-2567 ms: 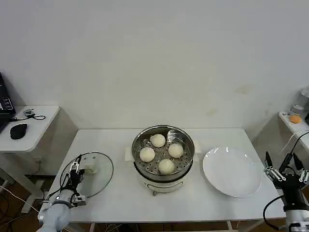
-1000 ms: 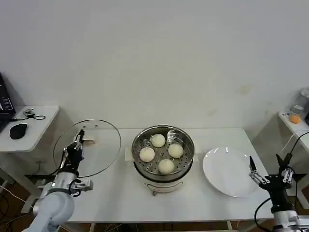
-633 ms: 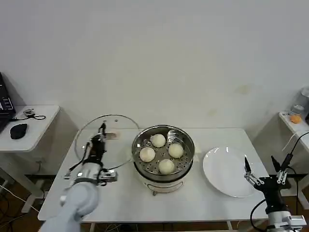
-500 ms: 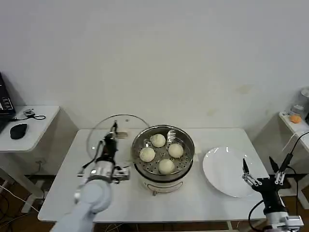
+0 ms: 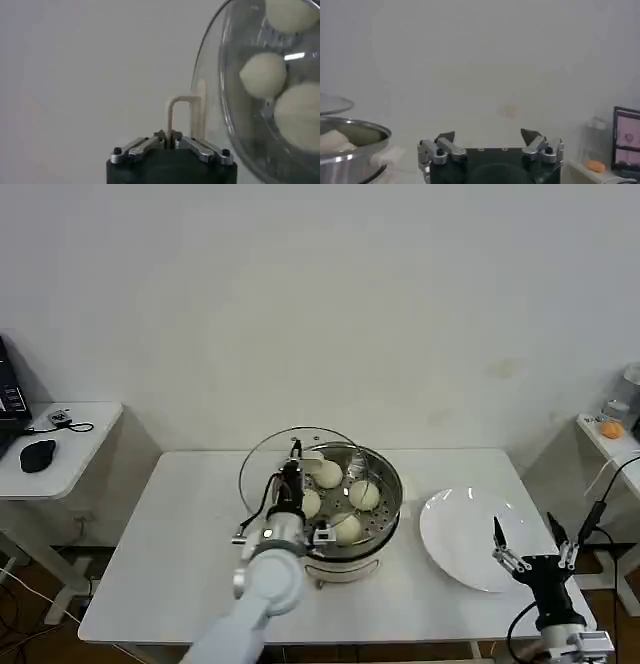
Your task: Take steamed baozi put them in steamer then cover it.
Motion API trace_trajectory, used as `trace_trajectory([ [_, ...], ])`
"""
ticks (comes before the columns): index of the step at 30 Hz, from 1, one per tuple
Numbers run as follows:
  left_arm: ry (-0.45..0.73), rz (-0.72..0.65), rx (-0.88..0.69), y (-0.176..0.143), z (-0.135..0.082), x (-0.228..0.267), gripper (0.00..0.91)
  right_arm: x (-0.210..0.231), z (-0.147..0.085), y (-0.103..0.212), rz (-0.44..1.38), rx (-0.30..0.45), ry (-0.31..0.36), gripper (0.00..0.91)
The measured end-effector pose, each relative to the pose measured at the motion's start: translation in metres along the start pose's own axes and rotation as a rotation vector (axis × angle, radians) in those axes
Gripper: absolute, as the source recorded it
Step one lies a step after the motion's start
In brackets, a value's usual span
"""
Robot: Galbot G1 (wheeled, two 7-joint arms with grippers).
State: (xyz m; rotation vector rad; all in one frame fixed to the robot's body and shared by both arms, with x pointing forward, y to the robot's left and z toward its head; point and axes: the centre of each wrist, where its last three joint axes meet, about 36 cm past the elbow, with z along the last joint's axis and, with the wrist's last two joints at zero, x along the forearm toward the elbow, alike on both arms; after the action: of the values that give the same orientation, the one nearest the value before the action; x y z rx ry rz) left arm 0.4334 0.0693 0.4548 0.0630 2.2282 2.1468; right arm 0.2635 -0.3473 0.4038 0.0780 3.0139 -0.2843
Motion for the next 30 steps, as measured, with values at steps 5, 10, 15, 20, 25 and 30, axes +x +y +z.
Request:
trace_trajectory([
  [5, -0.017, 0.013, 0.0, -0.004, -0.022, 0.002, 0.0, 0.0, 0.002, 0.003, -0.007, 0.001, 0.005, 0.907],
  [10, -0.032, 0.027, -0.007, -0.01, -0.039, 0.005, 0.0, 0.001, 0.004, 0.007, -0.013, -0.001, 0.012, 0.907],
  [15, -0.042, 0.036, -0.014, -0.015, -0.05, 0.008, 0.0, 0.003, 0.006, 0.011, -0.024, -0.001, 0.018, 0.907],
  [20, -0.049, 0.038, -0.015, -0.016, -0.057, 0.009, 0.0, 0.003, 0.006, 0.013, -0.028, -0.003, 0.02, 0.907],
  [25, -0.051, 0.044, -0.018, -0.018, -0.062, 0.009, 0.0, 0.004, 0.007, 0.015, -0.034, -0.006, 0.023, 0.907],
  [30, -0.049, 0.047, -0.025, -0.021, -0.063, 0.009, 0.0, 0.004, 0.008, 0.017, -0.039, -0.008, 0.023, 0.907],
])
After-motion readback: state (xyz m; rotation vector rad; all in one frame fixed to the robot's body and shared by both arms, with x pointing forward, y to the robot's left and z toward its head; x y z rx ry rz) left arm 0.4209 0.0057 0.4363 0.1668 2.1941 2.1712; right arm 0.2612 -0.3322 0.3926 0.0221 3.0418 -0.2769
